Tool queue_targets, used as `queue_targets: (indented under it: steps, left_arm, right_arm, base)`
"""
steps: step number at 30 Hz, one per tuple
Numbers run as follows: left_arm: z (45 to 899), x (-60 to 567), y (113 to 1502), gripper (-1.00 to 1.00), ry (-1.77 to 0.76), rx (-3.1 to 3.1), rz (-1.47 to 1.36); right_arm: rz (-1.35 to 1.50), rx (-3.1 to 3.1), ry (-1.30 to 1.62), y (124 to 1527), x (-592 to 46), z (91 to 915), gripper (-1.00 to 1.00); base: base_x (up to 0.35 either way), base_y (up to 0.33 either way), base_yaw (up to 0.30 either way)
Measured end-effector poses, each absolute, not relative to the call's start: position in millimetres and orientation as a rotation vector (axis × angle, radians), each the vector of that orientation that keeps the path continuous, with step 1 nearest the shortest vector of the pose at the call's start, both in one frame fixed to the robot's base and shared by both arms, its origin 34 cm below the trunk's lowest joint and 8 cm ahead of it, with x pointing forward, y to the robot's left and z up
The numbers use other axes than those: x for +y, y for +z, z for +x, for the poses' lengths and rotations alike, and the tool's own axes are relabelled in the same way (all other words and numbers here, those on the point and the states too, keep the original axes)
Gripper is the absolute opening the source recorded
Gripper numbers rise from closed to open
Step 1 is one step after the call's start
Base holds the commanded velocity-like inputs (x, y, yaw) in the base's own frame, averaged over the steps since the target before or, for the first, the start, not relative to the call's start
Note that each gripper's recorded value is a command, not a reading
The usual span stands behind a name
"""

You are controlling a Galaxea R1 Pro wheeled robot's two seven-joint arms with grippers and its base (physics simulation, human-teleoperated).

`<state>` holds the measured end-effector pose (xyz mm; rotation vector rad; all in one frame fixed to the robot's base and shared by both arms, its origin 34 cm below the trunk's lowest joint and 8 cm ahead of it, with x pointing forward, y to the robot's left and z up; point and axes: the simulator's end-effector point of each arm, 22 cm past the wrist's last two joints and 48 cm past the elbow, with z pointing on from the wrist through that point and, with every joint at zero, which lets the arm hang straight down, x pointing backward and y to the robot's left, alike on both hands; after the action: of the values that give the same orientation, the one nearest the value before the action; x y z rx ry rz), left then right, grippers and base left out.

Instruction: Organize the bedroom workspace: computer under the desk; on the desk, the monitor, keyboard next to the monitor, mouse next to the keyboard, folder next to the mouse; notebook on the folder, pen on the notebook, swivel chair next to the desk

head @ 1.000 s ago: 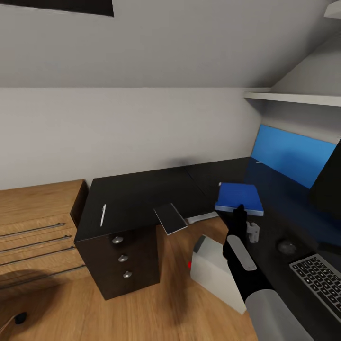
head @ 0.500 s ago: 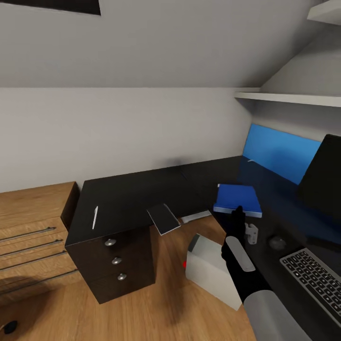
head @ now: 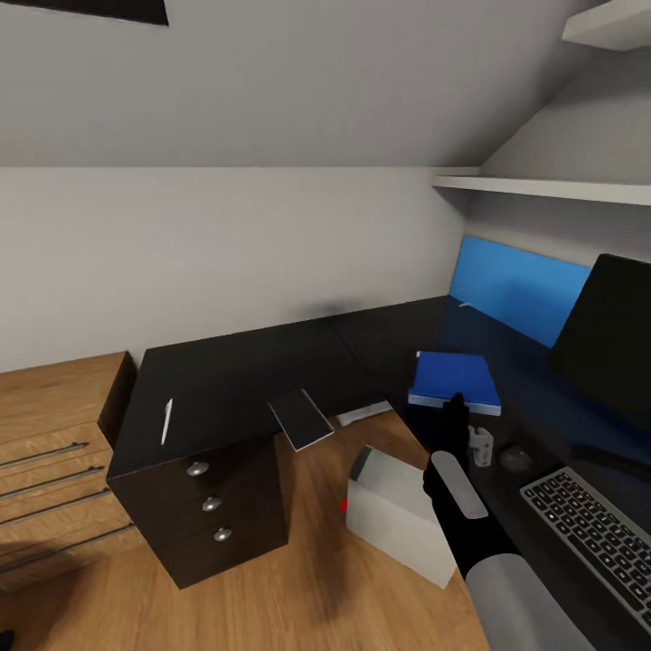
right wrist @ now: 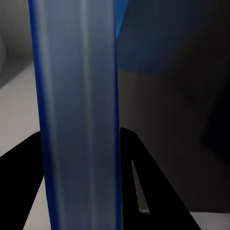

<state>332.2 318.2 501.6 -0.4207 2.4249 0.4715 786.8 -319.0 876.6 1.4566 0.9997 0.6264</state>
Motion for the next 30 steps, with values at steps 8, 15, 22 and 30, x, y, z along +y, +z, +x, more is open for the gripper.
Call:
queue_targets:
  steps: [8,15,22,30]
  left_arm:
    - [332.3,318.8,501.7,1.0,0.472,2.424,-0.421]
    - [332.2,318.8,501.5,1.0,0.473,2.425,-0.422]
    - [332.2,318.9,501.6,1.0,0.473,2.424,-0.422]
    - [332.2,318.9,501.6,1.0,0.473,2.425,-0.422]
  right_arm:
    - [1.457,1.003,0.626,875.4,-320.0,786.7,-1.0]
    - [1.454,1.002,0.622,875.8,-322.8,786.6,-1.0]
    - [1.456,1.001,0.624,875.4,-321.7,786.5,-1.0]
    - [1.458,1.004,0.63,875.4,-318.4,787.0,-1.0]
  base:
    - [0.163,-0.029,-0.004]
    - [0.034,-0.119,0.0]
    - [0.003,-0.012,-0.068]
    - [0.0,-0.001,-0.025]
